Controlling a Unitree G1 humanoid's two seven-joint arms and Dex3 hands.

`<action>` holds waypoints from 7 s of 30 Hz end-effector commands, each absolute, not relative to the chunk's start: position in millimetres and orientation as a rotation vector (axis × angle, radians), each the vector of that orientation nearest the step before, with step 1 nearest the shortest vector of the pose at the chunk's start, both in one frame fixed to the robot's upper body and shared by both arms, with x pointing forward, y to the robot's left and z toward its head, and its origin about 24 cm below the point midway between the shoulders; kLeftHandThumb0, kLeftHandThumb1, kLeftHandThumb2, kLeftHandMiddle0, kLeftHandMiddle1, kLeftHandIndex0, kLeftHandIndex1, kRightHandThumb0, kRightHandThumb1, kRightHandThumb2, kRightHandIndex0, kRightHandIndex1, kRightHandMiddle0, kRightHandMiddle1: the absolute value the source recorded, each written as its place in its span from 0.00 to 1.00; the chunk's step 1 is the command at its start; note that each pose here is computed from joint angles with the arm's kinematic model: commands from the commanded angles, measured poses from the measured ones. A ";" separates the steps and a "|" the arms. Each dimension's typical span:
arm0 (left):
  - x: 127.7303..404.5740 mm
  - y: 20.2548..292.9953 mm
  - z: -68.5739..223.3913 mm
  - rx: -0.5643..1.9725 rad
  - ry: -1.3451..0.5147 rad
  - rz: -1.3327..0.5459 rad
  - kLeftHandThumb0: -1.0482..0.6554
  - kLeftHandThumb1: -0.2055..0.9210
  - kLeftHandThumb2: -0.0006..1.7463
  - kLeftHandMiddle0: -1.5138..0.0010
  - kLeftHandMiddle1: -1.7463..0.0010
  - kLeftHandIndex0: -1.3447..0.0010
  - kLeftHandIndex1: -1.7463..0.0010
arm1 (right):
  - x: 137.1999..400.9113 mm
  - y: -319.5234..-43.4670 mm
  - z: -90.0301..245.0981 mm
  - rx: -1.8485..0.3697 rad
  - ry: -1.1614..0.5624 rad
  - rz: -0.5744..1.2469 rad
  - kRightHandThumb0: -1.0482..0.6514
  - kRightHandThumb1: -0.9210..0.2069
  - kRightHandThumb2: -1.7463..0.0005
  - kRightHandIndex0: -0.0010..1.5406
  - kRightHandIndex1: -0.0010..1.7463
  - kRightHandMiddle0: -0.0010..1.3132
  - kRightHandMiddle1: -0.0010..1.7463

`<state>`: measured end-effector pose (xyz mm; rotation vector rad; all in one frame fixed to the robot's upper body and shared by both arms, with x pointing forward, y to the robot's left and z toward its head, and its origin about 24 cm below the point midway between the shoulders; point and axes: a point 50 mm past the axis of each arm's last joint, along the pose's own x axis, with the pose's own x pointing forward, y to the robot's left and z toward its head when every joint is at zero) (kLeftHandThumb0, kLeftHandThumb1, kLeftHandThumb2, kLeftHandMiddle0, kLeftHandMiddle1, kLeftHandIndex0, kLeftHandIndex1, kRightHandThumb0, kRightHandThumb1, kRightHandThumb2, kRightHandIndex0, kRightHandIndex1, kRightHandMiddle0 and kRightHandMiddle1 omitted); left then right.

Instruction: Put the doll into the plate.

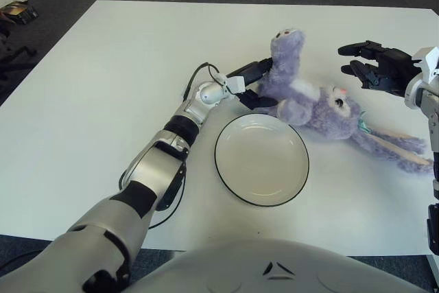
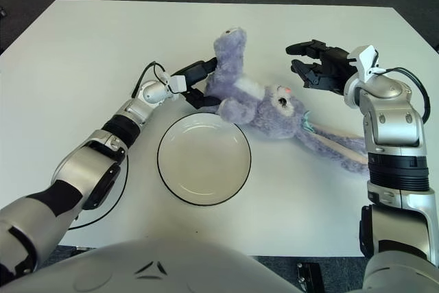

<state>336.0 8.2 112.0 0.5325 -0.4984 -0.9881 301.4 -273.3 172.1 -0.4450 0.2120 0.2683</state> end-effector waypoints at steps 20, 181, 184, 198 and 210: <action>332.6 -4.3 111.5 0.665 -0.503 -1.080 0.35 0.56 0.63 0.96 0.29 0.56 0.06 | 298.2 -275.7 173.2 -0.436 0.210 0.259 0.35 0.17 0.52 0.07 0.21 0.00 0.48; 326.2 78.8 171.1 0.213 -0.501 -0.470 0.61 0.19 0.94 0.42 0.05 0.55 0.00 | 280.9 -235.9 186.7 -0.879 -0.083 0.123 0.26 0.31 0.52 0.09 0.49 0.00 0.67; 335.0 82.8 162.7 0.234 -0.487 -0.451 0.61 0.19 0.94 0.42 0.05 0.55 0.00 | 273.0 -230.3 191.5 -0.880 -0.082 0.124 0.24 0.29 0.55 0.09 0.47 0.00 0.64; 354.7 94.8 142.9 0.289 -0.428 -0.358 0.61 0.19 0.94 0.42 0.06 0.54 0.00 | 259.8 -220.4 197.3 -0.909 -0.151 0.084 0.19 0.23 0.60 0.06 0.44 0.00 0.68; 373.7 106.6 125.6 0.304 -0.348 -0.211 0.61 0.19 0.94 0.43 0.04 0.55 0.00 | 244.2 -205.2 209.6 -0.913 -0.212 0.112 0.19 0.19 0.62 0.07 0.42 0.00 0.69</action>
